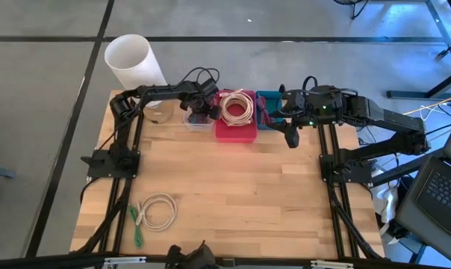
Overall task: Pick & Place USB Port
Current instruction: Put the pink and black charger cable into the white bin, then put the brown HDMI cable into the red bin
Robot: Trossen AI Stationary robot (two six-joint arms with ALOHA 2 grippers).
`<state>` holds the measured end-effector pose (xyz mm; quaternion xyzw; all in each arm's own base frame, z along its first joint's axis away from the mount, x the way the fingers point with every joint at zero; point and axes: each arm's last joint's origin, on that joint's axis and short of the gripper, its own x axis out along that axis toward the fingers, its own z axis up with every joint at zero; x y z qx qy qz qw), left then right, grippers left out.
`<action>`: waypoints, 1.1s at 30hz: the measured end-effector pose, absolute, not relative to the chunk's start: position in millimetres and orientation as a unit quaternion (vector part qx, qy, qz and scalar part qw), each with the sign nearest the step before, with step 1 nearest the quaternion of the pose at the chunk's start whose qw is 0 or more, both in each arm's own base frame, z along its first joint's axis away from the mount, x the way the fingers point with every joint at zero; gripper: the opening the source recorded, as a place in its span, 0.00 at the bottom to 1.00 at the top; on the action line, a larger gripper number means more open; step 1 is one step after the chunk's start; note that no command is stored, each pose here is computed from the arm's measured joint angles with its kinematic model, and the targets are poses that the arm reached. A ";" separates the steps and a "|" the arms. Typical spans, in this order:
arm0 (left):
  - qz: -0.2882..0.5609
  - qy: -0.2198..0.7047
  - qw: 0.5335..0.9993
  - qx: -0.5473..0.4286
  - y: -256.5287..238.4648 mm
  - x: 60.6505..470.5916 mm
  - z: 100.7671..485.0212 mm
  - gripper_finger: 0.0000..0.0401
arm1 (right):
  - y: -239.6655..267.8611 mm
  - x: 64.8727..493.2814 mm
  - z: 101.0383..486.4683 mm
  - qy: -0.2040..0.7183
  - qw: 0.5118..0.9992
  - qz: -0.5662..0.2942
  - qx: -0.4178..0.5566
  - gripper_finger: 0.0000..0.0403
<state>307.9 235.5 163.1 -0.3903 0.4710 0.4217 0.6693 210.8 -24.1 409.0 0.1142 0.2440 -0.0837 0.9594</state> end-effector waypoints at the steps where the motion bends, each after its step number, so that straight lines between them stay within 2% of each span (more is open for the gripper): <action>1: 0.424 0.467 0.672 -0.388 236.1 308.4 163.5 0.01 | -24.1 210.8 409.0 0.244 0.959 -0.084 0.114 0.48; 4: 0.423 0.453 0.683 -0.387 237.0 309.9 167.2 0.06 | -24.1 210.8 409.0 0.244 0.959 -0.084 0.117 0.48; 13: 0.422 0.443 0.691 -0.386 237.7 310.9 171.1 0.34 | -24.0 210.8 408.9 0.244 0.959 -0.084 0.118 0.48; 17: 0.415 0.444 0.691 -0.392 237.3 311.0 171.0 0.43 | -23.9 210.8 408.9 0.244 0.959 -0.082 0.118 0.48; 21: 0.406 0.434 0.702 -0.392 234.7 310.1 182.0 0.47 | -23.7 210.6 408.5 0.247 0.958 -0.080 0.119 0.48; 27: 0.400 0.396 0.740 -0.369 215.1 304.8 229.6 0.47 | -23.5 208.4 404.8 0.268 0.952 -0.082 0.122 0.48; 33: 0.317 0.418 0.792 -0.311 139.2 298.1 283.8 0.46 | -22.6 199.2 403.9 0.285 0.946 -0.088 0.125 0.48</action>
